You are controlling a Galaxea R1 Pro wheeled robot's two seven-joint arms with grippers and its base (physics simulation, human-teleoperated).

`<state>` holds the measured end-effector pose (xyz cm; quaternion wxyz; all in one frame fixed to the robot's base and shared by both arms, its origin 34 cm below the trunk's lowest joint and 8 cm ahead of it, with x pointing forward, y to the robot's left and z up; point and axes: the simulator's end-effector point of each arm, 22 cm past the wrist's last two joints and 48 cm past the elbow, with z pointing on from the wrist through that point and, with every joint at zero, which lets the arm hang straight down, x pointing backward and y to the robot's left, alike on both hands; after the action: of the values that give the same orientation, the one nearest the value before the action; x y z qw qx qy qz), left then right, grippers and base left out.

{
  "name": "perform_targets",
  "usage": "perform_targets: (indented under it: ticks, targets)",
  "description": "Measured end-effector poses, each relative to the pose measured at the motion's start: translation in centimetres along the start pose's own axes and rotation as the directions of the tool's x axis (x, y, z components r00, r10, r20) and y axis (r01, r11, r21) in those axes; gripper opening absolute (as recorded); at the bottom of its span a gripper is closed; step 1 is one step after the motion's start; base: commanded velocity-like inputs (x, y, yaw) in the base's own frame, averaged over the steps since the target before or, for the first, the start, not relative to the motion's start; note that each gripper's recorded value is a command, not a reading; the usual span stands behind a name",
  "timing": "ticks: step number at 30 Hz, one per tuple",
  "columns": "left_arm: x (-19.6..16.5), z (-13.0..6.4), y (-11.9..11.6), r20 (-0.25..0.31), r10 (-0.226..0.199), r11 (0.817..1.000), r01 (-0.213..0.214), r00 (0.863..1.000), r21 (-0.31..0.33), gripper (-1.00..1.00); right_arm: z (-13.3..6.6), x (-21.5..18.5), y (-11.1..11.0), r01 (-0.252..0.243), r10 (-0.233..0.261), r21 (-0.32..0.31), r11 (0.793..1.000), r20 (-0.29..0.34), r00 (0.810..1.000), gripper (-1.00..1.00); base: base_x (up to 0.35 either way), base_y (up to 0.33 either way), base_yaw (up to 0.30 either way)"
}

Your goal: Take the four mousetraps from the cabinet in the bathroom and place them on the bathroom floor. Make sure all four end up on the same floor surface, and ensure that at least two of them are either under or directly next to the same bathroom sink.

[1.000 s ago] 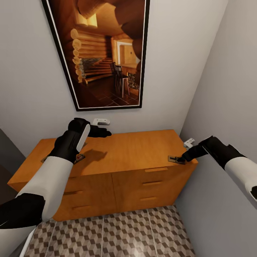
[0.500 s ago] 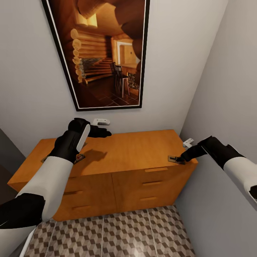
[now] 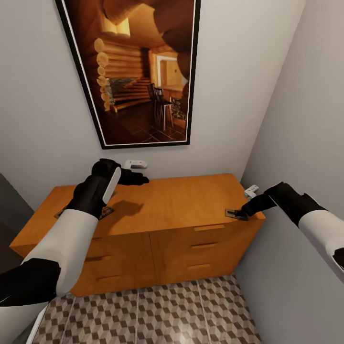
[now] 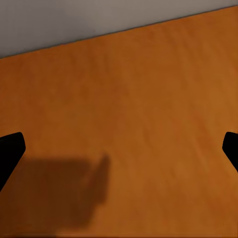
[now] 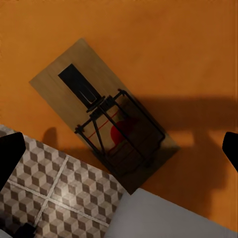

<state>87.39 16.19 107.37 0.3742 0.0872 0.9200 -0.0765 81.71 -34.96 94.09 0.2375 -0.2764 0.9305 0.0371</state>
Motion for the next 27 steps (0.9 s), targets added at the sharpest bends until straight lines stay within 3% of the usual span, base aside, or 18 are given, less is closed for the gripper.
perform_targets:
  ticks: [16,27]
  targets:
    - [0.7,0.46,0.16,-0.019,-0.003,1.0,0.003,1.0,-0.003,1.0,-0.31,0.01,-0.6,-0.003,0.003,0.017,1.0,0.0,1.0,1.0,0.0,0.0,0.003]
    - [0.71,0.47,0.16,-0.019,-0.003,1.0,0.003,1.0,-0.002,1.0,-0.14,-0.09,-0.54,0.005,-0.005,0.026,1.0,-0.003,1.0,1.0,0.0,0.0,0.135]
